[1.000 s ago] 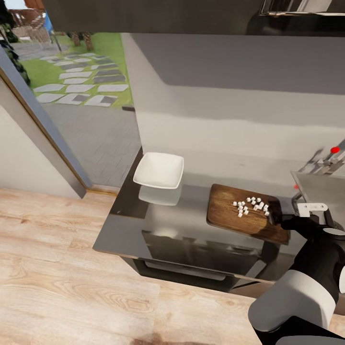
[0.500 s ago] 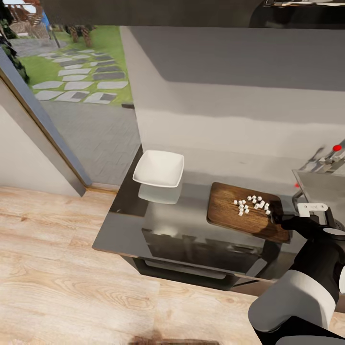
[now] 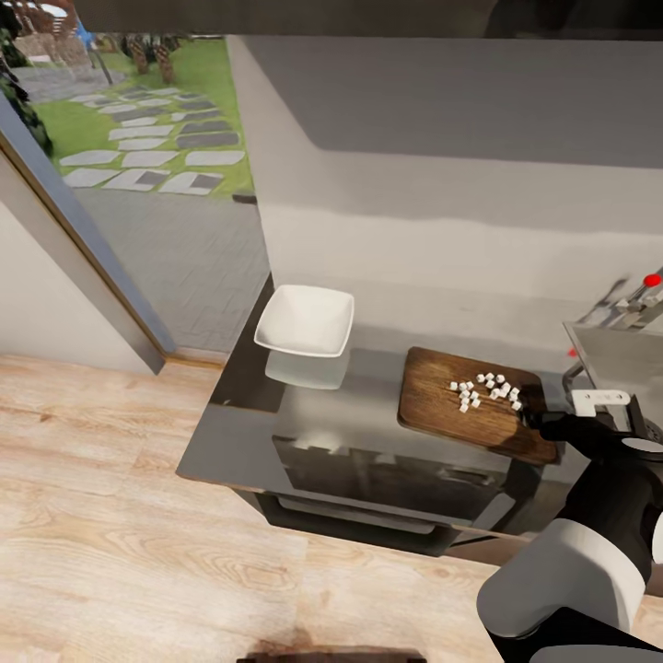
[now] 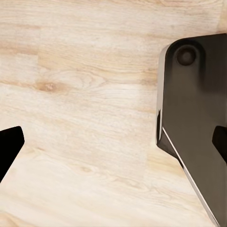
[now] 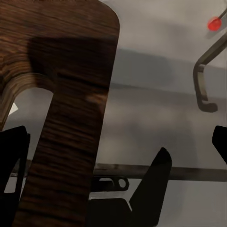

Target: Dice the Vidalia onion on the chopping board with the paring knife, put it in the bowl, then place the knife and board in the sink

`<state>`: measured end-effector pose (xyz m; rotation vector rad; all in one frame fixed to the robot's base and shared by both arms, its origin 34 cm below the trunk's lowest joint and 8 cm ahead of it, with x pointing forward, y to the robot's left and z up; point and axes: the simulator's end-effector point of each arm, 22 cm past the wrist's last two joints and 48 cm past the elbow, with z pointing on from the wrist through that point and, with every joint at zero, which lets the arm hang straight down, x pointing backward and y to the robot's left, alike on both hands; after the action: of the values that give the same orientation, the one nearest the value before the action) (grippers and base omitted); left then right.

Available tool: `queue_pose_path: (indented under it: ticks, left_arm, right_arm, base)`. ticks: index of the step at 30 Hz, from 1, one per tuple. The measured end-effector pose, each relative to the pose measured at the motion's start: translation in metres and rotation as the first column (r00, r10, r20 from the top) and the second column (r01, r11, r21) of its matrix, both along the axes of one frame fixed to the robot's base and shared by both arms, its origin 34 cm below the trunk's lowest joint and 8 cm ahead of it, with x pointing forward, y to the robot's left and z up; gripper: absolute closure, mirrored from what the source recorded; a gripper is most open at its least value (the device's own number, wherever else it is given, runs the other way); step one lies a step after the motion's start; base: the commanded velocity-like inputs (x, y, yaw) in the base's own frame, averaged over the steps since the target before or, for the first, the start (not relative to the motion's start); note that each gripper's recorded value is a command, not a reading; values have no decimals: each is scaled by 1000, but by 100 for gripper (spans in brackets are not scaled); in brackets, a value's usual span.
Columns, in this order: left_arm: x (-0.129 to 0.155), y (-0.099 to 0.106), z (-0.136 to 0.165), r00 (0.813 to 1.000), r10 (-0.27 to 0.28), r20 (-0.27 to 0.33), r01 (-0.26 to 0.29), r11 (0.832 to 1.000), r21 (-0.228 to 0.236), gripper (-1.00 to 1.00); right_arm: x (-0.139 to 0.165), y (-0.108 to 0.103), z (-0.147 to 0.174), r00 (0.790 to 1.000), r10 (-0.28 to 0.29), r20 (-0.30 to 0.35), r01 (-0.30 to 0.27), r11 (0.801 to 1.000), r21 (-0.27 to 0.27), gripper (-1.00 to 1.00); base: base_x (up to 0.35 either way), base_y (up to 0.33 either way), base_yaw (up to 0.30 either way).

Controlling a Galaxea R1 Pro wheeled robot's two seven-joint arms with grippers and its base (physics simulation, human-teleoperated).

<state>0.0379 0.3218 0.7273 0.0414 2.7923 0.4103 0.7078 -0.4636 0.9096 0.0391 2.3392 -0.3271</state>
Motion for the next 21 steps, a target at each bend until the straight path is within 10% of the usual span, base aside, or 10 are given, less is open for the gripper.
queue_pose_path:
  ticks: [19, 20, 21]
  left_arm:
    - [-4, 0, 1, 1000, 0, -12, 0, 1000, 0, -100]
    - [-4, 0, 1, 1000, 0, -12, 0, 1000, 0, -100]
    - [-4, 0, 1, 1000, 0, -12, 0, 1000, 1, -100]
  right_arm:
    - [-1, -4, 1, 1000, -12, 4, 12, 1000, -5, -100]
    - [-1, -4, 1, 1000, -12, 4, 12, 1000, -5, 100]
    - [-1, -3, 1, 1000, -12, 4, 12, 1000, -3, 100]
  base:
    - [0, 0, 0]
    - [0, 0, 0]
    - [0, 0, 0]
